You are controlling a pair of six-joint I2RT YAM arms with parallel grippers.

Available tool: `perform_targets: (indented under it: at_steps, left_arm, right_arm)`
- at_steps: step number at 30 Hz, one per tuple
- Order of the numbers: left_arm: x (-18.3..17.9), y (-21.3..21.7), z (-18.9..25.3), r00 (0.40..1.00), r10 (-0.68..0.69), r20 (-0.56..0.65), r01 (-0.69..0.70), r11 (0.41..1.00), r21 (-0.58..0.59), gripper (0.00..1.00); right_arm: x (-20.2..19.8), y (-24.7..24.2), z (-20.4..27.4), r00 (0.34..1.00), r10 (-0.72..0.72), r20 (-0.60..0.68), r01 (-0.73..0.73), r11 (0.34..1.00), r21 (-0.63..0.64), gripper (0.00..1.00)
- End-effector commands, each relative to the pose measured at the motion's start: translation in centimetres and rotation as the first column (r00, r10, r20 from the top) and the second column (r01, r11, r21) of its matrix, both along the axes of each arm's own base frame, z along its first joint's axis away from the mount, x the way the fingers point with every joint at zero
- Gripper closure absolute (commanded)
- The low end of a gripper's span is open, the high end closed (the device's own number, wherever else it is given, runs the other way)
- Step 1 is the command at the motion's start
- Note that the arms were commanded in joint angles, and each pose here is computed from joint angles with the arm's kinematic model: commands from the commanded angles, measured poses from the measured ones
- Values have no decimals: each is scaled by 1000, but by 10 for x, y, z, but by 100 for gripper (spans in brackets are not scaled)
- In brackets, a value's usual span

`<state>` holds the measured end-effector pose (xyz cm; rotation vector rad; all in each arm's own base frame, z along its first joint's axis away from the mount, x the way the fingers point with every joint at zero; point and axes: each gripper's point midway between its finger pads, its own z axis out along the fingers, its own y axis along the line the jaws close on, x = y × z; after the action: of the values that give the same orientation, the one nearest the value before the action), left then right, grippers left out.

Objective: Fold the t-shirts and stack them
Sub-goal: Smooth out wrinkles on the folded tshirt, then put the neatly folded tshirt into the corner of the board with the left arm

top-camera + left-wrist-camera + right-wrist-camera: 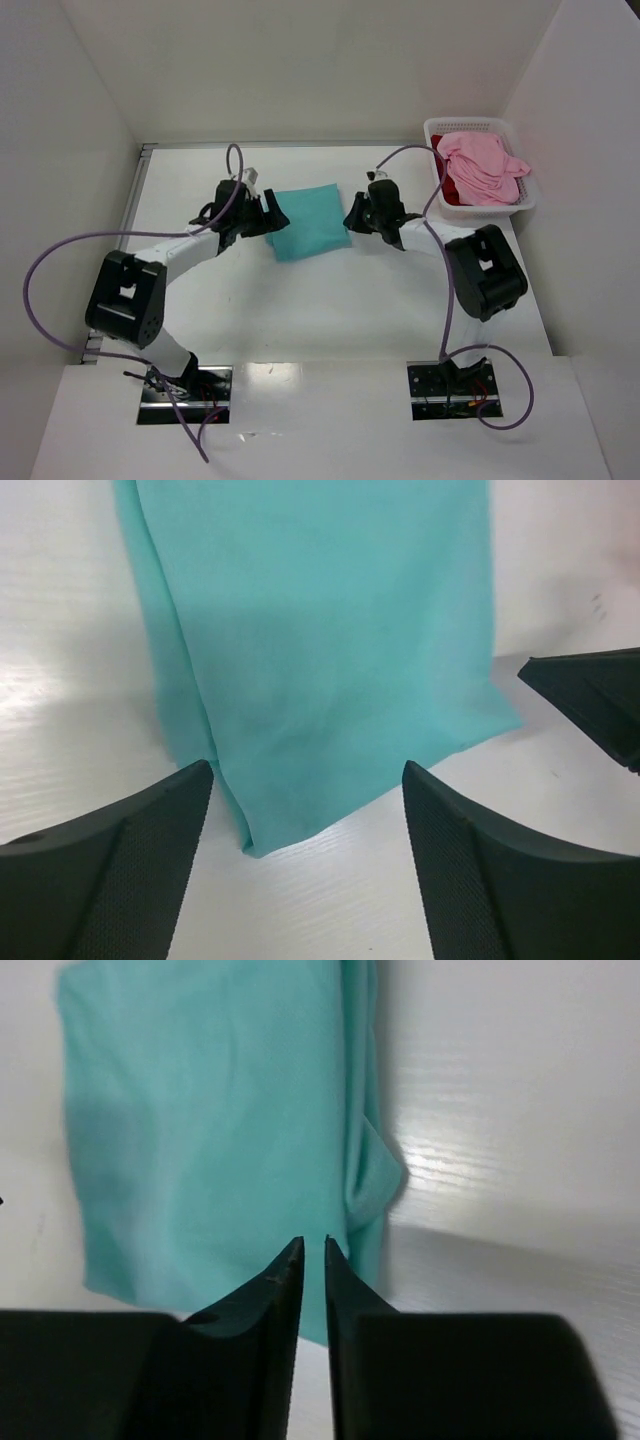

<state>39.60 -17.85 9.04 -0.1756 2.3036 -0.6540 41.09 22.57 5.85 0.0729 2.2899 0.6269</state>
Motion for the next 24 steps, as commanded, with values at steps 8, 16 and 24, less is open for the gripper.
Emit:
perform_targets:
  at_steps: [8, 16, 24]
  left_arm:
    - [33, 32, -18, 998, 55, -24, -54, 997, 56, 10]
    - [45, 28, -44, 996, 59, -63, -59, 998, 2, 13]
    - [47, 16, -59, 994, 8, -105, -18, 995, -94, 16]
  right_arm:
    - [19, 3, 102, 969, -14, 245, 1, 999, 53, 55]
    - [9, 0, 103, 967, -2, 253, -11, 999, 52, 49]
    - [3, -1, 100, 966, 4, 259, -20, 998, 58, 44]
